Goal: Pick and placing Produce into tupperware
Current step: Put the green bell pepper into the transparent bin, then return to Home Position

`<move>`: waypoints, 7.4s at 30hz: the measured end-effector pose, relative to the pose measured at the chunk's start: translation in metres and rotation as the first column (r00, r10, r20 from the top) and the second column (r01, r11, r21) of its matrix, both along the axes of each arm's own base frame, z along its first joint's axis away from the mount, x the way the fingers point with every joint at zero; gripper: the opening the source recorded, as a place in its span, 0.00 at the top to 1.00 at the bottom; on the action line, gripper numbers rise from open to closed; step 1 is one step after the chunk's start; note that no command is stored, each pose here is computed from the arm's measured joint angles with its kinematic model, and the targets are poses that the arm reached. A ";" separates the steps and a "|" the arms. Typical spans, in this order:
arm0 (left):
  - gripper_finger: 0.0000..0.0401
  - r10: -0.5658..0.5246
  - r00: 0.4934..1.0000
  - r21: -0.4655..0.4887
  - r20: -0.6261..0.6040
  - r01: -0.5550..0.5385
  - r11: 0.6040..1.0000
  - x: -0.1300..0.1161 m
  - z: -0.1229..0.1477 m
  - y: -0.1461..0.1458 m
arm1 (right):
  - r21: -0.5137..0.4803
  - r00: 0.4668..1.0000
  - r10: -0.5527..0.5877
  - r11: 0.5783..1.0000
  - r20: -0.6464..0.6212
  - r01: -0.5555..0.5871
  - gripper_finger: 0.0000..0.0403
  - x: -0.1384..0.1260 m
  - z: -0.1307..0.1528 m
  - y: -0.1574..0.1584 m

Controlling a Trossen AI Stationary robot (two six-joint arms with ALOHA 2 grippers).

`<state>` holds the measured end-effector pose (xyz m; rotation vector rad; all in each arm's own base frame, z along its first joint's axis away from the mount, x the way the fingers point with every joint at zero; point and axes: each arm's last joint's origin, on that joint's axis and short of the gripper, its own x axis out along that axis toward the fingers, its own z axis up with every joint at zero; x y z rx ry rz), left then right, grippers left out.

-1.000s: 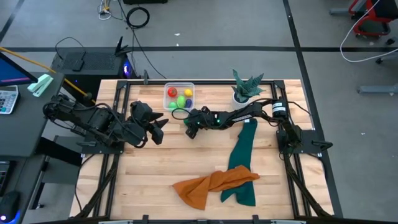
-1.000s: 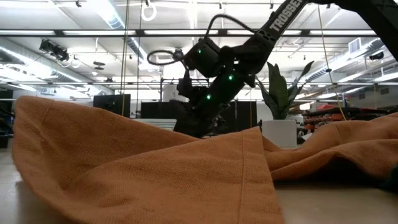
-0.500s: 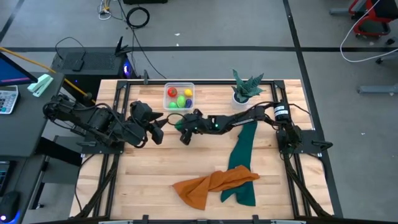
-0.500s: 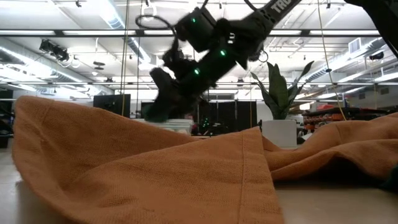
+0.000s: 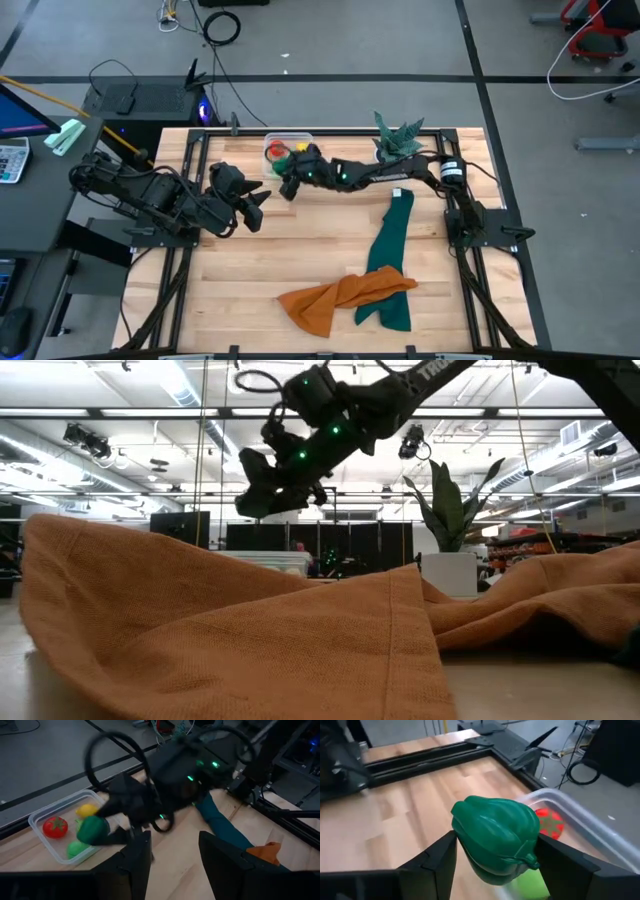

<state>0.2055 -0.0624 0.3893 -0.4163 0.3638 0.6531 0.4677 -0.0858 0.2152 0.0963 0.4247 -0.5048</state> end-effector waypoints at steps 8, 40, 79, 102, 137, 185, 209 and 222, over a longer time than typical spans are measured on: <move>0.57 -0.001 1.000 0.002 -0.001 0.001 1.000 0.000 0.000 0.000 | -0.014 1.000 0.017 1.000 -0.003 -0.017 0.48 -0.003 0.001 -0.020; 0.57 -0.008 1.000 -0.013 0.013 0.008 1.000 0.001 0.001 -0.001 | -0.001 0.967 -0.016 1.000 -0.256 0.016 0.48 0.043 -0.006 -0.076; 0.57 -0.009 1.000 -0.015 0.012 0.009 1.000 0.001 0.001 -0.001 | 0.186 0.959 0.030 0.982 -0.281 0.024 0.48 0.028 -0.018 -0.106; 0.57 -0.013 1.000 -0.016 0.010 0.013 1.000 0.001 0.001 -0.001 | 0.241 0.957 0.058 0.970 -0.286 0.013 0.41 0.026 -0.020 -0.104; 0.57 -0.024 1.000 -0.001 0.008 0.024 1.000 0.002 0.002 -0.001 | 0.381 0.809 0.480 0.857 -0.340 -0.348 0.79 -0.102 0.168 0.013; 0.57 0.029 1.000 0.037 -0.002 -0.029 0.999 0.077 -0.024 0.024 | 0.197 0.739 0.409 0.790 0.536 -0.581 1.00 -0.351 0.088 0.089; 0.57 0.049 0.999 0.025 0.012 -0.049 0.998 0.083 -0.027 0.026 | 0.147 0.636 0.357 0.787 0.684 -0.599 1.00 -0.377 0.034 0.089; 0.57 0.059 0.998 0.010 0.022 -0.059 0.998 0.083 -0.027 0.026 | 0.149 0.574 0.318 0.769 0.754 -0.621 1.00 -0.367 -0.001 0.089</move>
